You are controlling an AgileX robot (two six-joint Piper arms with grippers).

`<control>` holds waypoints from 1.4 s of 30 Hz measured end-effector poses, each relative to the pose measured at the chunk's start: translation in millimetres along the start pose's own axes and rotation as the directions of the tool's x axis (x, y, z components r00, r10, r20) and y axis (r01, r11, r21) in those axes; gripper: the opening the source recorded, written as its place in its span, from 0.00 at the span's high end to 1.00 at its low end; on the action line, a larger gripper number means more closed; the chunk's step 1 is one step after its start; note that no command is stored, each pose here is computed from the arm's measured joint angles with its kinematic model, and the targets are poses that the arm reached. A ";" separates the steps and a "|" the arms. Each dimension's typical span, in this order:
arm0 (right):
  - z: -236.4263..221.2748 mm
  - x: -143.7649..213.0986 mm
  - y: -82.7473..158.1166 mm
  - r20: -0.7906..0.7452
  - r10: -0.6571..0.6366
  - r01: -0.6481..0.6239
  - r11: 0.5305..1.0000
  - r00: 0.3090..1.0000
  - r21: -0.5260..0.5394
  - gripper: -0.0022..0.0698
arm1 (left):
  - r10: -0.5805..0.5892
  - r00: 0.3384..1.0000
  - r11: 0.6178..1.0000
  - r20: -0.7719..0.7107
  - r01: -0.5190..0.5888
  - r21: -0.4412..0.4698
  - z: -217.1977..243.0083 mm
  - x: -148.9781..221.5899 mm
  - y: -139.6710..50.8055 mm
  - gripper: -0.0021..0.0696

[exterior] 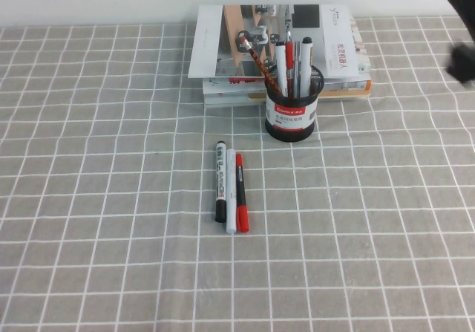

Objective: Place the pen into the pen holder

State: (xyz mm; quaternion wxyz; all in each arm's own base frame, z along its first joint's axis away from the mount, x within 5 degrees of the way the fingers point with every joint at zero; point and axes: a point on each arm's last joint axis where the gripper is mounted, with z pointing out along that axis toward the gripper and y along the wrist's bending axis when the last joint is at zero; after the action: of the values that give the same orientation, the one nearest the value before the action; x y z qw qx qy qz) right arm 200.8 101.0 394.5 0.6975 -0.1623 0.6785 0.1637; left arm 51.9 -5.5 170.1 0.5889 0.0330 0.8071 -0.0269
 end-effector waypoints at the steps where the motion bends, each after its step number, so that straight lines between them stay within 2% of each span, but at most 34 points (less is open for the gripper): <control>1: -12.2 3.4 0.0 -0.007 0.000 0.000 1.000 1.000 0.000 0.99 | 0.000 1.000 1.000 0.000 0.000 0.000 0.0 0.0 0.0 0.98; 6: -66.3 17.6 0.1 -0.027 0.000 0.000 1.000 1.000 -0.002 0.99 | 0.000 1.000 1.000 0.000 0.000 0.000 0.0 0.0 0.0 0.98; 12: -112.5 51.8 0.4 -0.112 0.000 0.000 1.000 0.994 -0.004 0.99 | 0.000 1.000 1.000 0.000 0.000 0.000 0.0 0.0 0.0 0.98; 18: -127.1 76.0 0.5 -0.145 0.000 0.000 1.000 0.989 -0.004 0.99 | 0.000 1.000 1.000 0.000 0.000 0.000 0.0 0.0 0.0 0.98; 32: -133.5 91.9 -0.1 -0.294 -0.002 0.003 1.000 0.956 0.001 0.99 | 0.000 1.000 1.000 0.000 0.000 0.000 0.0 0.0 0.0 0.98; 36: -148.9 91.2 -6.1 -0.281 -0.018 0.039 0.997 0.960 0.068 0.99 | 0.000 1.000 1.000 0.000 0.000 0.000 0.0 0.0 0.0 0.98; 42: -183.9 87.7 -15.4 -0.213 -0.010 0.073 0.954 0.977 0.291 0.99 | 0.000 1.000 1.000 0.000 0.000 0.000 0.0 0.0 0.0 0.98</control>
State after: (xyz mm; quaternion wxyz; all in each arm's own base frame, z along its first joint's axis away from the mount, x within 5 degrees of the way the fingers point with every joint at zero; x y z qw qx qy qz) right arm 45.6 5.4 302.0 0.6422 -0.0863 0.7612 0.0271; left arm 51.9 -5.5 170.1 0.5889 0.0330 0.8071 -0.0269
